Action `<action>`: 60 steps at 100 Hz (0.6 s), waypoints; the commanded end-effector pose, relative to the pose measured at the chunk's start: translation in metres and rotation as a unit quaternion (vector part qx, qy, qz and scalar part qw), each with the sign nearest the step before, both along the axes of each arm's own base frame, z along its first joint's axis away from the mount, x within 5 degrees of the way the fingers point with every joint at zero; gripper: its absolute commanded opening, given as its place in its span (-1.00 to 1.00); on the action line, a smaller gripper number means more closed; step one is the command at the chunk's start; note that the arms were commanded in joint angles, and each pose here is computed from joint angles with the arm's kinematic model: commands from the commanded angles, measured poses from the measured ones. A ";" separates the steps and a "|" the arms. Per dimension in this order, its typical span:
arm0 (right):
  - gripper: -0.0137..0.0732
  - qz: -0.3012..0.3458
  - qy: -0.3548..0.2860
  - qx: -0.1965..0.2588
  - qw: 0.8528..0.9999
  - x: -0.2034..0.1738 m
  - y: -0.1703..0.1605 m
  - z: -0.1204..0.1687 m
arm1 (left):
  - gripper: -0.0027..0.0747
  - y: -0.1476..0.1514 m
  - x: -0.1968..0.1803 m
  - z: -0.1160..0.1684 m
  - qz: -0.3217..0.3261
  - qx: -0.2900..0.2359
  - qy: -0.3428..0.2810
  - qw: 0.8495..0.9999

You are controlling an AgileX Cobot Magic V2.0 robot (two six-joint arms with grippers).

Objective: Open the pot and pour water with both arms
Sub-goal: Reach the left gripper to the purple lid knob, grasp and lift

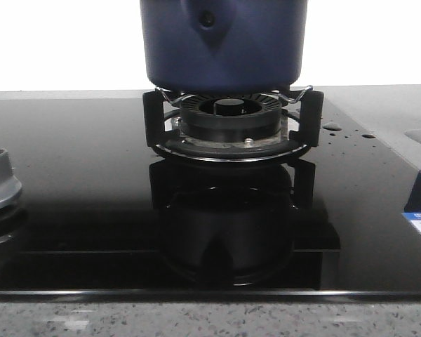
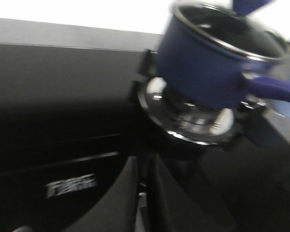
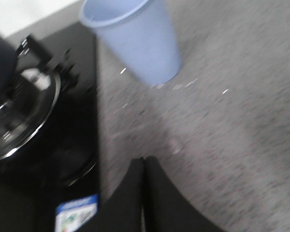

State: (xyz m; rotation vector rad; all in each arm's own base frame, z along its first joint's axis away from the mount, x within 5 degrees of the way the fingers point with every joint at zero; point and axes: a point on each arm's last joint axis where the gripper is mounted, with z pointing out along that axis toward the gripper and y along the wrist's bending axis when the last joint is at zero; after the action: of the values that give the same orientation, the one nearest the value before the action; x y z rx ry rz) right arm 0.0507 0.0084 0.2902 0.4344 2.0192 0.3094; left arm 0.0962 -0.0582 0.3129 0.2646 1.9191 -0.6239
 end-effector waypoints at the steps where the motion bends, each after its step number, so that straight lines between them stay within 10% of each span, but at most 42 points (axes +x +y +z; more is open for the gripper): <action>1: -0.85 0.049 -0.011 0.025 0.998 0.003 0.009 0.022 | -0.95 -0.014 0.010 0.024 -0.036 -0.021 -0.038 0.998; 34: -0.85 0.223 -0.063 0.084 0.969 0.005 0.036 0.052 | -0.95 -0.060 0.010 0.058 -0.221 -0.072 -0.070 0.970; 60: -0.85 0.236 -0.090 0.082 0.964 0.005 0.037 0.057 | -0.95 -0.086 0.010 0.086 -0.394 -0.185 -0.059 0.899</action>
State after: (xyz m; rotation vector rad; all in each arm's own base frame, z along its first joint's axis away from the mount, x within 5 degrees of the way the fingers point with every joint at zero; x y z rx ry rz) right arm 0.0521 0.0457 0.3307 0.0061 1.9999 0.7736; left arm 0.1068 -0.1382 0.3749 0.8051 1.6235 -1.2623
